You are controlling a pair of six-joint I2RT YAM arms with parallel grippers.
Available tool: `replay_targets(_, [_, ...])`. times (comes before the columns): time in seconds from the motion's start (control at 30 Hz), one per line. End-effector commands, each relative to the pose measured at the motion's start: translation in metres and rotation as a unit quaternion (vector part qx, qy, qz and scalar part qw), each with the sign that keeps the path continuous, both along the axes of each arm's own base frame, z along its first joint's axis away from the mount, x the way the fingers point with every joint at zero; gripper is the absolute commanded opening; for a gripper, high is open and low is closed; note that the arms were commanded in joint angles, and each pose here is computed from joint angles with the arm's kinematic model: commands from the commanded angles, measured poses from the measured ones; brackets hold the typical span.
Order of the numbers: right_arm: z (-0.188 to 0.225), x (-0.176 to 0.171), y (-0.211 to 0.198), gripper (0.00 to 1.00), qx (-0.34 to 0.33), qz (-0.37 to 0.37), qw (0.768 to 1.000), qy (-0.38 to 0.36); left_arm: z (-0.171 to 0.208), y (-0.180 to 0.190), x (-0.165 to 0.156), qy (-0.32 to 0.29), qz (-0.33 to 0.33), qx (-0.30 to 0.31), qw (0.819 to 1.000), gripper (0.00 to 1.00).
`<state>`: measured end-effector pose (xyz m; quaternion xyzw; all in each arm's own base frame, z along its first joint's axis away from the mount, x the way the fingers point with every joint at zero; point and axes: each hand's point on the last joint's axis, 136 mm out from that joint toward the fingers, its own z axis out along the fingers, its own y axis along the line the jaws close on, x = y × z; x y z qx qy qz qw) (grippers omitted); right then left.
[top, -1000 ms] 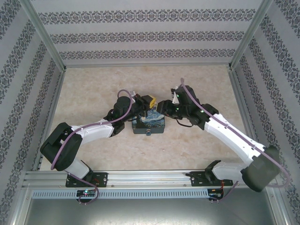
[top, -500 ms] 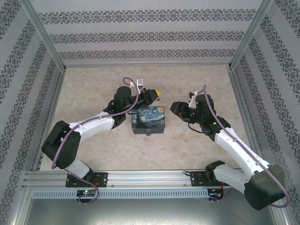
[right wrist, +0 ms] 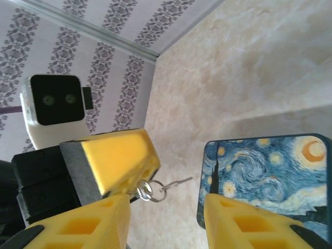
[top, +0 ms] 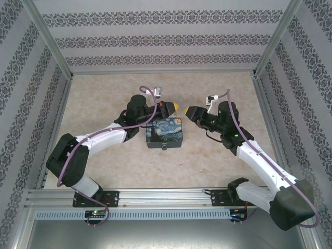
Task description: Unlock the padlock with the key
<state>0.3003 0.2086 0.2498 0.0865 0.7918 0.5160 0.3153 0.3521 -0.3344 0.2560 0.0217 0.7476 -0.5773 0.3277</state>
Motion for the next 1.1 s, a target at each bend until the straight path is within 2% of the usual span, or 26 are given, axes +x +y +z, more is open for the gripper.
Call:
replay_targets(0.0, [0.03, -0.003, 0.017, 0.43, 0.042, 0.043, 0.997, -0.052, 0.013, -0.004, -0.001, -0.008, -0.017, -0.028, 0.999, 0.0])
replay_targets(0.37, [0.014, 0.0, 0.027, 0.4, 0.048, 0.068, 0.996, -0.035, 0.011, -0.011, 0.002, 0.028, -0.028, -0.08, 0.996, 0.0])
replay_targets(1.07, [-0.015, -0.006, 0.028, 0.32, 0.038, 0.073, 0.997, -0.005, 0.016, -0.012, 0.005, 0.039, -0.025, -0.097, 0.994, 0.0])
